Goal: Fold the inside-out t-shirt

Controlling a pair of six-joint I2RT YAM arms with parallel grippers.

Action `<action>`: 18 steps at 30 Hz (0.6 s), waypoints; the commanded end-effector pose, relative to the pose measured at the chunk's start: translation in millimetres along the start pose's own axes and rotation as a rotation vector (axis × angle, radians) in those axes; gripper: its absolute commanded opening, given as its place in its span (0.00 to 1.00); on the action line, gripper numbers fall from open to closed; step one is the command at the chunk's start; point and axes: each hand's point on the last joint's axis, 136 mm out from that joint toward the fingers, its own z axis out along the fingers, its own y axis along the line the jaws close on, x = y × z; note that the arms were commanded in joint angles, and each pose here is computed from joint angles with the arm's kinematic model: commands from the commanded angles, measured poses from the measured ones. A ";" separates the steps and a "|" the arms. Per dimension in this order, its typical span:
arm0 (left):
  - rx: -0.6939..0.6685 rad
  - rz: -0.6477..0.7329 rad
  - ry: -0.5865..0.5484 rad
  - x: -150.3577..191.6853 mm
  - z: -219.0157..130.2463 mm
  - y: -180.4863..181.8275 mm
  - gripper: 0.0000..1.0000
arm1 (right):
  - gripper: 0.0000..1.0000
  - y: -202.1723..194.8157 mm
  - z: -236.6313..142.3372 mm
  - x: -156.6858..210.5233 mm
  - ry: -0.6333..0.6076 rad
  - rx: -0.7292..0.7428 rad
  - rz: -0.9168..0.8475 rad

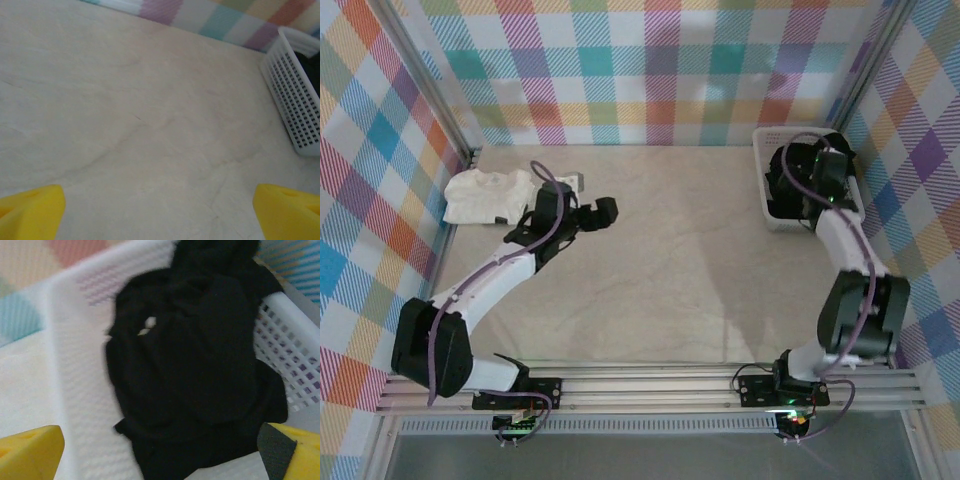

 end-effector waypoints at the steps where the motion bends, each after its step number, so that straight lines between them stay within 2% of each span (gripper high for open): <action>1: 0.052 0.027 0.001 -3.7 2.4 -23.1 0.97 | 1.00 -11.6 28.5 9.6 0.113 0.077 0.052; 7: 0.057 0.048 0.034 10.2 4.4 -31.0 0.98 | 1.00 -14.2 102.3 15.4 0.239 0.119 0.100; 10: 0.058 0.054 0.045 16.5 1.8 -31.5 0.98 | 0.91 -3.6 130.8 16.8 0.266 0.081 0.112; 11: 0.055 0.052 0.048 18.5 1.2 -30.7 0.98 | 0.84 2.4 137.2 16.6 0.270 0.053 0.113; 13: 0.050 0.052 0.058 22.8 -0.9 -29.2 0.98 | 0.56 16.8 141.3 10.8 0.264 -0.019 0.120; 14: 0.048 0.052 0.061 23.9 -2.1 -28.6 0.98 | 0.47 24.1 137.4 5.7 0.252 -0.055 0.121; 16: 0.046 0.053 0.064 27.2 -6.4 -27.0 0.98 | 0.22 40.8 111.1 -15.0 0.181 -0.125 0.115; 18: 0.051 0.047 0.058 27.9 -12.4 -27.2 0.99 | 0.08 55.7 67.3 -42.5 0.049 -0.183 0.102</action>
